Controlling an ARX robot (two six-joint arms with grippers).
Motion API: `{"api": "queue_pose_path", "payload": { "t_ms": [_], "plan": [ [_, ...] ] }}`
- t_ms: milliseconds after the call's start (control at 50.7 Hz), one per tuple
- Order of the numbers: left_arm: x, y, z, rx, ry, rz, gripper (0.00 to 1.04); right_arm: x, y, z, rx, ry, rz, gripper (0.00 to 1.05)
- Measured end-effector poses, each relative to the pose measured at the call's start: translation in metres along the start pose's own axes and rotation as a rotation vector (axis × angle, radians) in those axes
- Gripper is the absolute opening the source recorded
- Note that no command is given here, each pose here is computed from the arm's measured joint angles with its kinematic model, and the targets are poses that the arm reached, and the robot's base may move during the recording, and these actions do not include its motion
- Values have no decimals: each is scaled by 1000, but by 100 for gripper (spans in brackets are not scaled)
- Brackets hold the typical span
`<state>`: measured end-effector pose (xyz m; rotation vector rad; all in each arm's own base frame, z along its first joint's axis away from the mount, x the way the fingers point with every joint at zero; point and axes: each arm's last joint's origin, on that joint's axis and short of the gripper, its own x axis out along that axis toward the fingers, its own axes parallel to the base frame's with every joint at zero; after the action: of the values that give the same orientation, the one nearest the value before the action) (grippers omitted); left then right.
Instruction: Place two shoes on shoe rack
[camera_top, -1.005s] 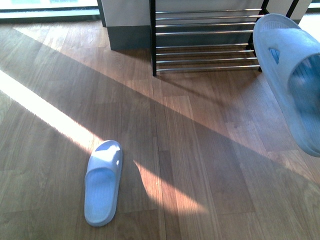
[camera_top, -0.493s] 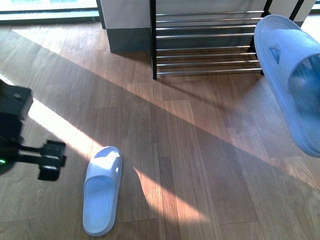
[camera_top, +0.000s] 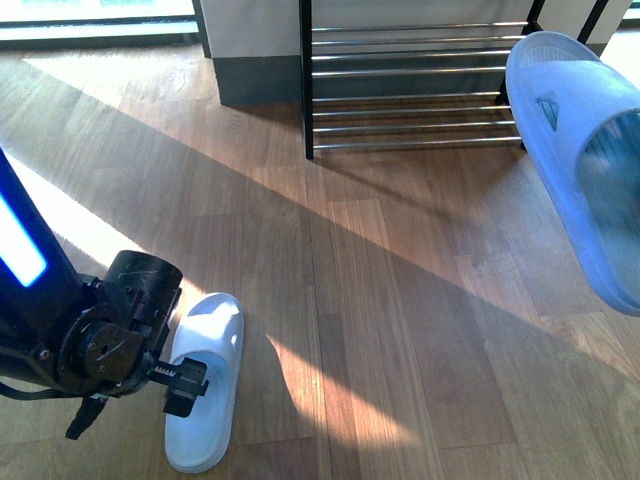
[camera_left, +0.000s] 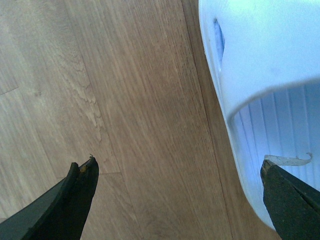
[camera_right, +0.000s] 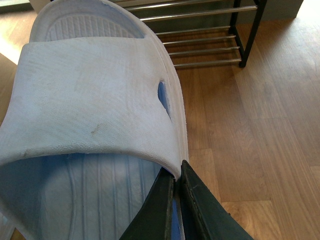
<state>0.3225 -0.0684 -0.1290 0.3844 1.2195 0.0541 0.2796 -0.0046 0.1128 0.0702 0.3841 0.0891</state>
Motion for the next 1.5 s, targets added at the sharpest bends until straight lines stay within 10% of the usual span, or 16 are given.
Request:
{"api": "queue_pose_path", "payload": {
  "t_ms": [355,887,1498],
  "plan": [
    [50,-2,13,-14,-6,-41,95,0,0,0,0,0,0,1],
    [60,-13,20,-33,-10,-109,2,0,0,0,0,0,0,1],
    [-78,46,54,-400,-314,-132,2,0,0,0,0,0,0,1]
  ]
}}
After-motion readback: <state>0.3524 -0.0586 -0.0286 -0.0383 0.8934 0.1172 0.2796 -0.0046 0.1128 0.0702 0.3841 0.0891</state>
